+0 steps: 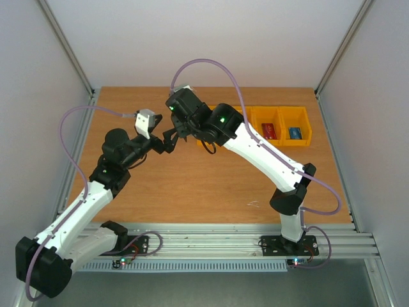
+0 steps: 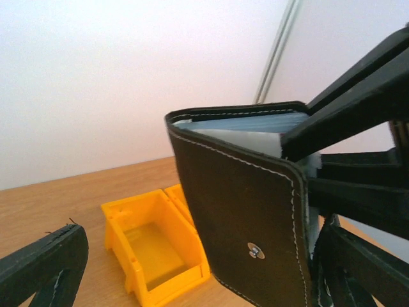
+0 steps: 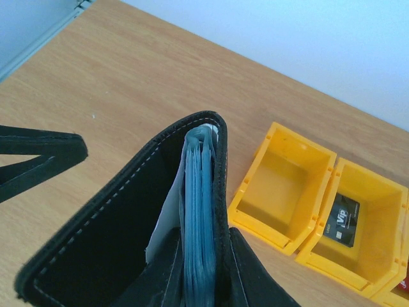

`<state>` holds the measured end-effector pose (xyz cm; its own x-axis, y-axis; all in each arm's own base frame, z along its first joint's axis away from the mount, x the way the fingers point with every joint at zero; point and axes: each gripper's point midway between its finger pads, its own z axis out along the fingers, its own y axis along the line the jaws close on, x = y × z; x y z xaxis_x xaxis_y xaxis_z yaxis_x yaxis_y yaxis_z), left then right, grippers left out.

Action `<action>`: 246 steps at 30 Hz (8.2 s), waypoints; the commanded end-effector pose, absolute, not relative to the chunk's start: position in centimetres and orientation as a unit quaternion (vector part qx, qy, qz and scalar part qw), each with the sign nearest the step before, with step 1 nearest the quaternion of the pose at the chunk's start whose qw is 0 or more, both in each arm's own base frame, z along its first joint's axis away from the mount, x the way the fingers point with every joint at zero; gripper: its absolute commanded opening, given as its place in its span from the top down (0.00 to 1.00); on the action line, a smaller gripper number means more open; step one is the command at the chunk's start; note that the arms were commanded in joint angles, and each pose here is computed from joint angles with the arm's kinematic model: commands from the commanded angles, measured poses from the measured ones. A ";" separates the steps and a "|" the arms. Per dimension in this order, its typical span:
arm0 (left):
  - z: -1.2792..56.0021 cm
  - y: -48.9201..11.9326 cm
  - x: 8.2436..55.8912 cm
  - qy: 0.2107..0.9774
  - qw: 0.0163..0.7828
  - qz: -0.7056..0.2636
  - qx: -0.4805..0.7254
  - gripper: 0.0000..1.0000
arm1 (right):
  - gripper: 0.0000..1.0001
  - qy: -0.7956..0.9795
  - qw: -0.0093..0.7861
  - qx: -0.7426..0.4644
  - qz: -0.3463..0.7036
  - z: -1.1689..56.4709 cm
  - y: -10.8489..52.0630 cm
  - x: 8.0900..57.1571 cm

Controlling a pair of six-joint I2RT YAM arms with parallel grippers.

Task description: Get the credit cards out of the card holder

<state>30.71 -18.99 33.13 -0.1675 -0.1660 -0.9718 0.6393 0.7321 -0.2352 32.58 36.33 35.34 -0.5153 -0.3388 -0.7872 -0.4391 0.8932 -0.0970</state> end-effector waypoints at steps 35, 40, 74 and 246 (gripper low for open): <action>36.2 -20.1 26.0 0.620 0.585 -0.453 0.261 0.42 | 0.99 0.749 0.290 -0.374 0.464 41.1 38.2 25.6; 37.0 -20.3 25.6 0.610 0.586 -0.464 0.264 0.92 | 0.86 0.724 0.275 -0.399 0.490 41.8 38.1 24.3; 39.1 -20.3 24.2 0.581 0.589 -0.491 0.274 1.00 | 0.57 0.753 0.298 -0.375 0.451 38.4 31.5 27.7; 37.1 -18.9 28.1 0.630 0.624 -0.406 0.222 0.32 | 0.99 0.810 0.270 -0.366 0.370 39.0 39.9 27.0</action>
